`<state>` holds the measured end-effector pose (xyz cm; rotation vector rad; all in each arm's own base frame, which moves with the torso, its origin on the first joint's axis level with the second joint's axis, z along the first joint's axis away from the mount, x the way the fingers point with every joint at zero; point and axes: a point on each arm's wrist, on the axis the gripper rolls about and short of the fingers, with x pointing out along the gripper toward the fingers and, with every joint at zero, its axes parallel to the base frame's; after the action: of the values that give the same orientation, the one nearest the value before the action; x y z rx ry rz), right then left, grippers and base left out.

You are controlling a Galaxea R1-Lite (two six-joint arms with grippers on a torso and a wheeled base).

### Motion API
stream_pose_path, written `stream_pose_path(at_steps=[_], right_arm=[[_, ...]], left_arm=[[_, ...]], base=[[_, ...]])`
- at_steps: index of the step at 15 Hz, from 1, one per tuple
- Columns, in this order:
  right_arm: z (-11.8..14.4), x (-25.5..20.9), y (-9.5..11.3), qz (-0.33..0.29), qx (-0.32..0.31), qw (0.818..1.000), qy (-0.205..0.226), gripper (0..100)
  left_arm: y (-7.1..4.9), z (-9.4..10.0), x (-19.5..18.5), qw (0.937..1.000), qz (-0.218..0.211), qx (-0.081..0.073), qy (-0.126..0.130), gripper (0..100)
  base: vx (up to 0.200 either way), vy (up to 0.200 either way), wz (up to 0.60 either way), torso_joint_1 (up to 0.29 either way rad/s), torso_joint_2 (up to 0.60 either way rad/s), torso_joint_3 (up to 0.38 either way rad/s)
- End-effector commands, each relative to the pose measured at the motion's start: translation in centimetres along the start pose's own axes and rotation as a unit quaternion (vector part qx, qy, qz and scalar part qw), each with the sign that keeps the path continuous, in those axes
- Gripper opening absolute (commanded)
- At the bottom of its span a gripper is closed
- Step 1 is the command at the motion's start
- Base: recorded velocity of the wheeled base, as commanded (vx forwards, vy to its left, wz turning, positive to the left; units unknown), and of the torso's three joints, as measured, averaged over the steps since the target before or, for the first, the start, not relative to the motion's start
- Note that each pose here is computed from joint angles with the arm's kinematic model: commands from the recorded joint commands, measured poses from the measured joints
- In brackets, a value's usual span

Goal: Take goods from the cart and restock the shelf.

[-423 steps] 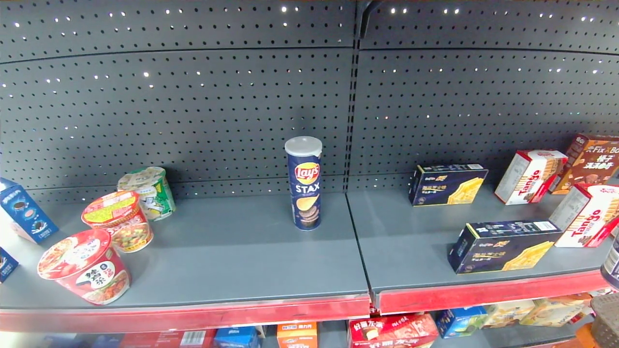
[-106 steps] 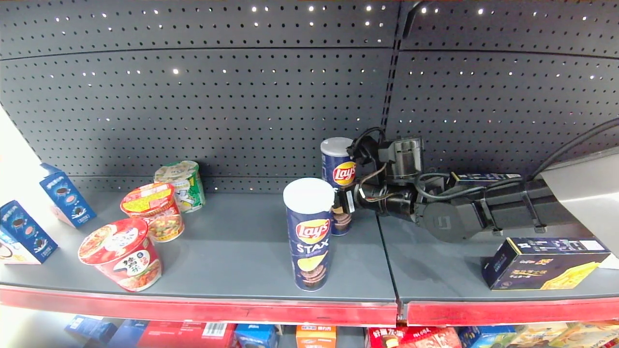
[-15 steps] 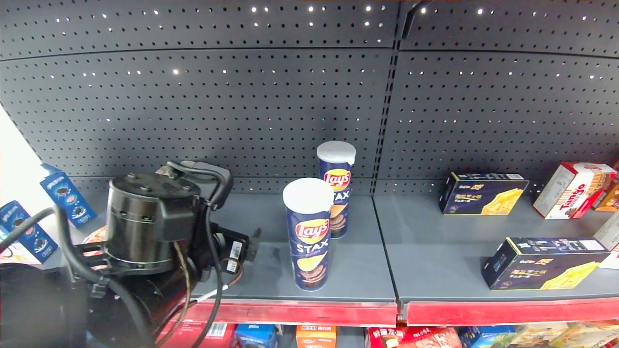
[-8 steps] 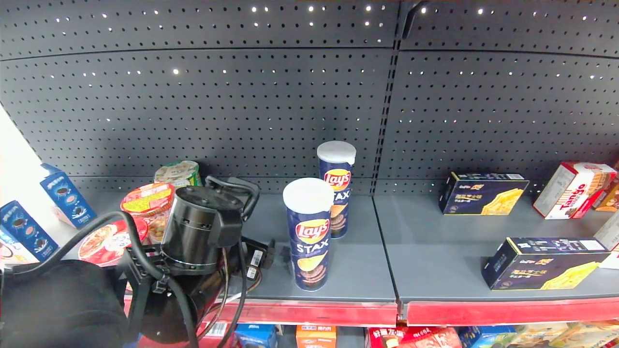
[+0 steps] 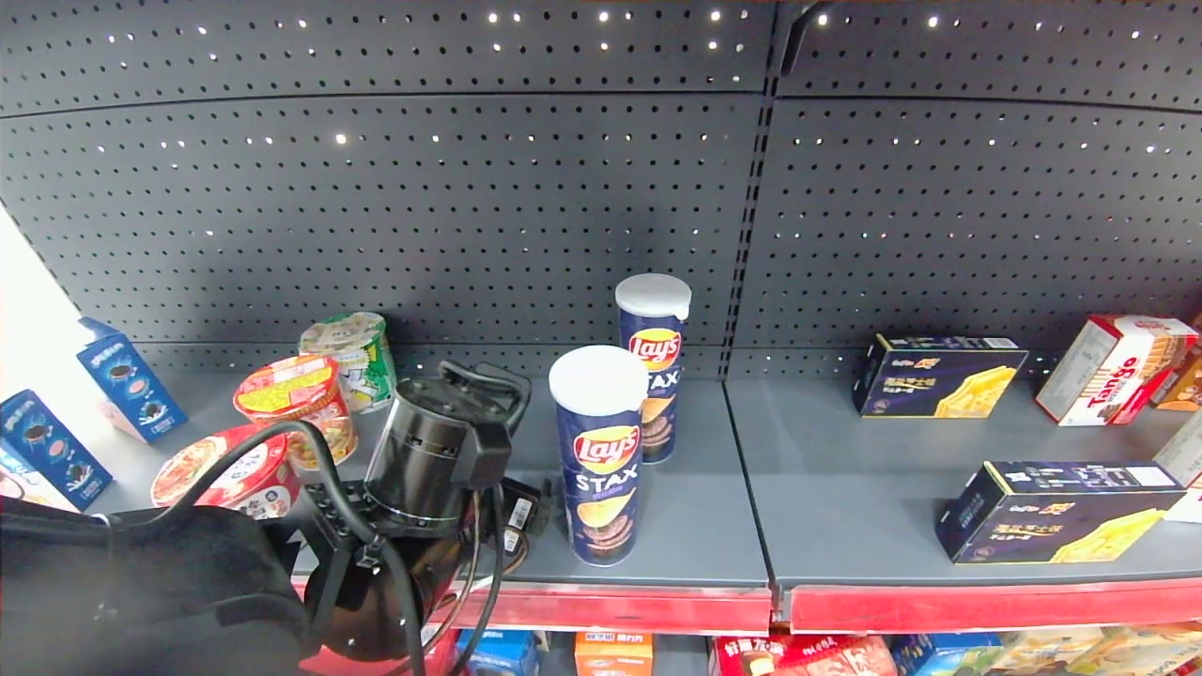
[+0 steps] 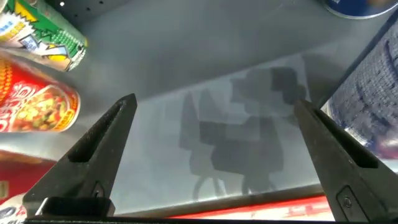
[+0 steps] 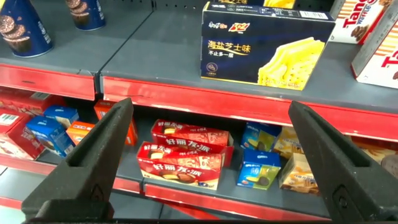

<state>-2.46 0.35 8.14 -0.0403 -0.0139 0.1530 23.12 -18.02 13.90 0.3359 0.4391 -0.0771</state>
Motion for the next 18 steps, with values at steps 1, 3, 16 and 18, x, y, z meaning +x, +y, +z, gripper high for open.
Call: stream_pose_path(at_steps=[1, 3, 16, 18], right_arm=[[0.0, 0.0, 0.0, 0.0, 0.0, 1.0, 0.002, 100], [0.0, 0.0, 0.0, -0.001, 0.001, 1.0, 0.0, 100], [0.1, 0.1, -0.2, -0.033, 0.001, 0.999, -0.009, 100], [0.1, 0.1, -0.2, -0.033, 0.001, 0.999, -0.009, 100]], left_arm=[[-0.2, -0.1, 0.3, 1.0, 0.001, 0.002, 0.003, 100], [-0.2, 0.0, 0.5, 1.0, 0.001, 0.001, 0.003, 100], [-1.0, 0.2, 1.4, 0.9998, -0.02, 0.0, 0.0, 100], [-0.9, 0.0, 1.4, 0.9998, -0.02, 0.002, 0.003, 100]], base=[[0.0, 0.0, 0.0, 0.0, 0.0, 0.0], [0.0, 0.0, 0.0, 0.0, 0.0, 0.0], [0.0, 0.0, 0.0, 0.0, 0.0, 0.0], [0.0, 0.0, 0.0, 0.0, 0.0, 0.0]])
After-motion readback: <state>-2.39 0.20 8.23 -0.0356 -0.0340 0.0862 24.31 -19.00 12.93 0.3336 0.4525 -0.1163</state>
